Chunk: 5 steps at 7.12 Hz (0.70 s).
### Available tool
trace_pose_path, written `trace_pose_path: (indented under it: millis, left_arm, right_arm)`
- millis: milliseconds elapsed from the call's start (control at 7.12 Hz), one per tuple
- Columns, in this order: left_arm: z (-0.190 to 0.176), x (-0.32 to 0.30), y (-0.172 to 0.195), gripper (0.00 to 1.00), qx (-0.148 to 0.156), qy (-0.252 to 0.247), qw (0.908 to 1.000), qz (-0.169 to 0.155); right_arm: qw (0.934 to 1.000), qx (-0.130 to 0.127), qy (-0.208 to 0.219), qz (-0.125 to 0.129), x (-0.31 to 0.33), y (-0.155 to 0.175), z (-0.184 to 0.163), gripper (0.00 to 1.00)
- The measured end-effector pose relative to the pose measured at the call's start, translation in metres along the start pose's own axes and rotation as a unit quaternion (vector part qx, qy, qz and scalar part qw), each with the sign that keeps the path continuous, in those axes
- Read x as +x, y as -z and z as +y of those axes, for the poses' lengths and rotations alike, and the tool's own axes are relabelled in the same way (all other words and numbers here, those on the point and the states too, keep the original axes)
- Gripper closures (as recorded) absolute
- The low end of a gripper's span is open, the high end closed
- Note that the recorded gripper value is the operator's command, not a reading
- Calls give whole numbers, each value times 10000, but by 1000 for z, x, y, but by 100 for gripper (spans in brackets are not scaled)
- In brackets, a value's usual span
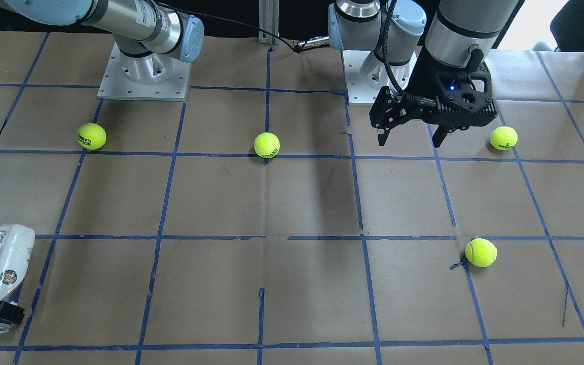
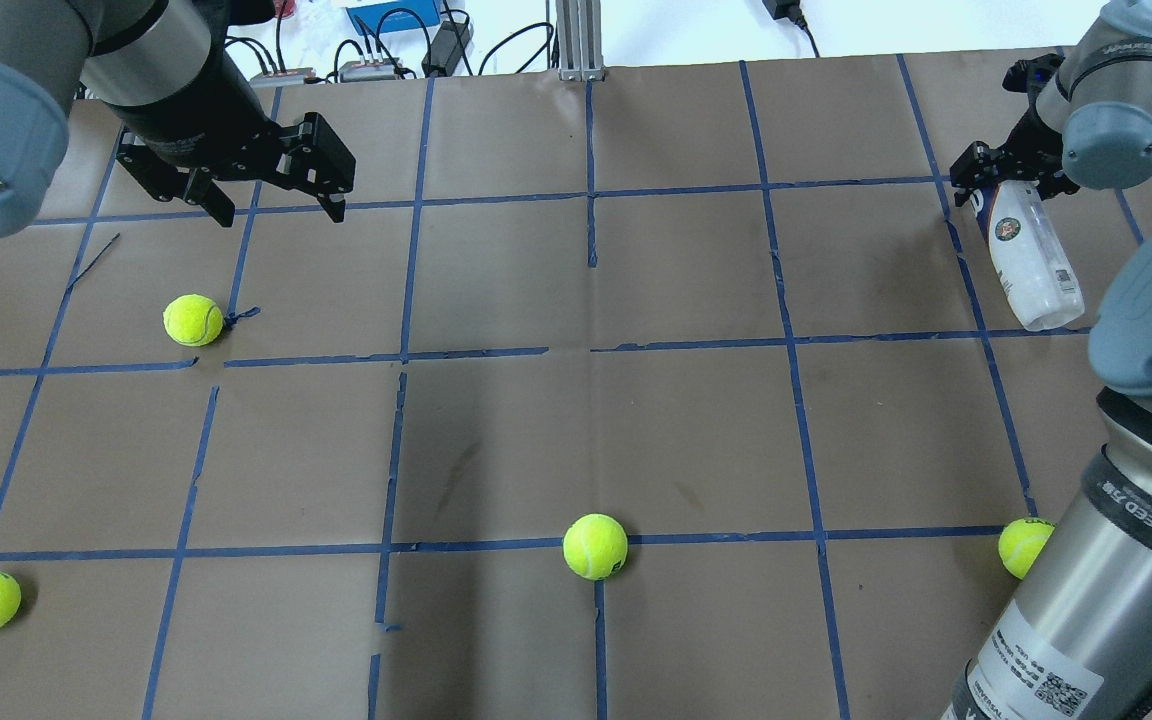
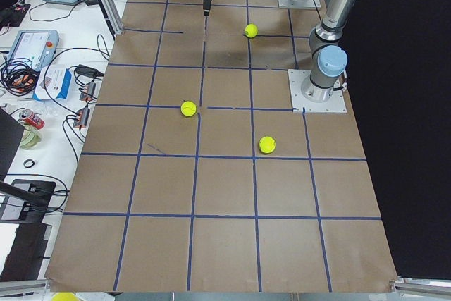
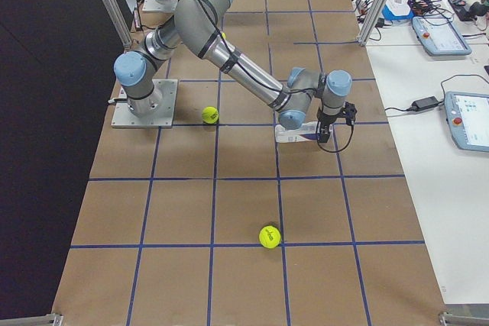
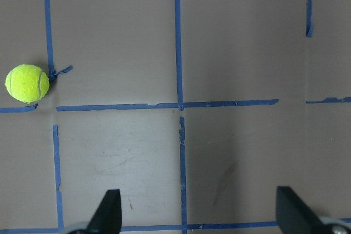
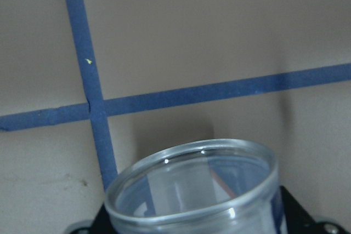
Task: Lift up tennis ball bucket
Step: 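Lower the right gripper onto the white Wilson can and grasp it, then carry the can toward the table center and set it down lying flat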
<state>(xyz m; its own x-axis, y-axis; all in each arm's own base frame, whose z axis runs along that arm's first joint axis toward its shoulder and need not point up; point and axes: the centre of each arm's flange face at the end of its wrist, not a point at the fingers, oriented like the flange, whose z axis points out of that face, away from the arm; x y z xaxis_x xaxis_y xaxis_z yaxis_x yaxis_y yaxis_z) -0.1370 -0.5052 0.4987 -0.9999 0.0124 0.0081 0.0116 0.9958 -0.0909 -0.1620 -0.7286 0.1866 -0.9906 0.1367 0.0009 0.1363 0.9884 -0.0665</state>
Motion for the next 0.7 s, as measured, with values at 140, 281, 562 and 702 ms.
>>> trace_pose_path:
  millis: [140,281,562,702]
  left_arm:
    - [0,0,0,0,0,-3,10000,2]
    - [0,0,1,0,5,-4,10000,5]
    - [-1,-1,2,0,23,10,10000,6]
    - [-1,-1,3,0,26,13,10000,6]
  right_arm:
    - [10000,55,21,22,0,6,-1,53]
    - [9999,96,61,38,0,11,-1,54]
    - [9998,97,174,26,-13,25,1,54]
    - [9993,99,347,19,-36,37,6,55]
